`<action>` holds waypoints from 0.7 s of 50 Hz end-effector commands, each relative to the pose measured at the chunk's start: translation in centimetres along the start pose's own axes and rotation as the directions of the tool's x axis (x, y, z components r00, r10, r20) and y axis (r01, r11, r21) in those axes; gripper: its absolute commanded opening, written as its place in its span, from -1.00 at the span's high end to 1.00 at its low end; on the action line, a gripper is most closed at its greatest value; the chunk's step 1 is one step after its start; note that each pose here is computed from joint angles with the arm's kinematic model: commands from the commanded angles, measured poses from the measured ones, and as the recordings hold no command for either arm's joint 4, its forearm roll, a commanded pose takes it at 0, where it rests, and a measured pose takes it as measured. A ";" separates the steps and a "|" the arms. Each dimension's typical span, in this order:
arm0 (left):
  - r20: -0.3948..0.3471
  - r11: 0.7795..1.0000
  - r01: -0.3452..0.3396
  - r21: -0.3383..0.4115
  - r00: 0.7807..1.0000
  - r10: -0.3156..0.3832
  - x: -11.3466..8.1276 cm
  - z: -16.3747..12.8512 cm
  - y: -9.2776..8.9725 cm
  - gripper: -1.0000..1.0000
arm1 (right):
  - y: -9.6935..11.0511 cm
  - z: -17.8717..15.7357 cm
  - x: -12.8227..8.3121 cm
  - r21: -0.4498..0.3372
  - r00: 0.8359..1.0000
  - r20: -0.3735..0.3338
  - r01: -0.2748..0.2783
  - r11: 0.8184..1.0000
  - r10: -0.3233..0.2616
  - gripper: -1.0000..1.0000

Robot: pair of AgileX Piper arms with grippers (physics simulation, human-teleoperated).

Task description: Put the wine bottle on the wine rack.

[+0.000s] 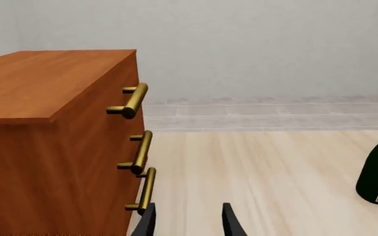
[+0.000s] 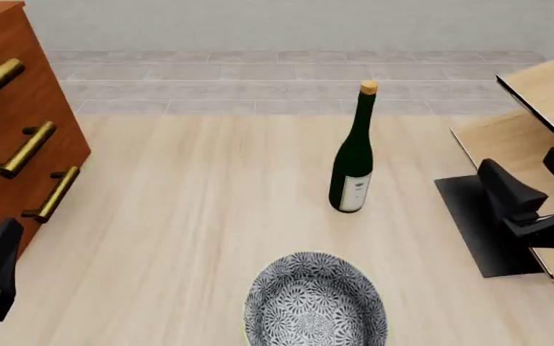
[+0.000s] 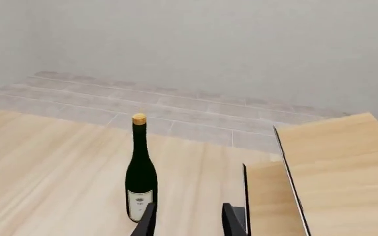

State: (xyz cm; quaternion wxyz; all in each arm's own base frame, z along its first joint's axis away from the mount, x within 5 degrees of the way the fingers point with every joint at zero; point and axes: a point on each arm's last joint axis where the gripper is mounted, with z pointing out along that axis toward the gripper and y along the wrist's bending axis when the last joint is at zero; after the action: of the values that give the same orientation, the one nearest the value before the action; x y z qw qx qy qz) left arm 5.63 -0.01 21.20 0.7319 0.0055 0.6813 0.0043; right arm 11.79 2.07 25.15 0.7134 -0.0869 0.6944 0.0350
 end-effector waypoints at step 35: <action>-0.020 1.000 -0.006 -0.013 1.000 0.005 0.2 0.0 0.1 -1.00 | 1.2 4.8 -1.4 -0.081 1.000 -0.029 0.008 0.997 -0.011 -1.00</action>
State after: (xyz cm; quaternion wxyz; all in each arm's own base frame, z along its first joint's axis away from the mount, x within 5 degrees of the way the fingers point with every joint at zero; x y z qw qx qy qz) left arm 5.64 0.05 21.03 0.7261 0.0027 0.6876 0.0096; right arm 15.43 3.68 26.23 0.7006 -0.1132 0.7026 0.0521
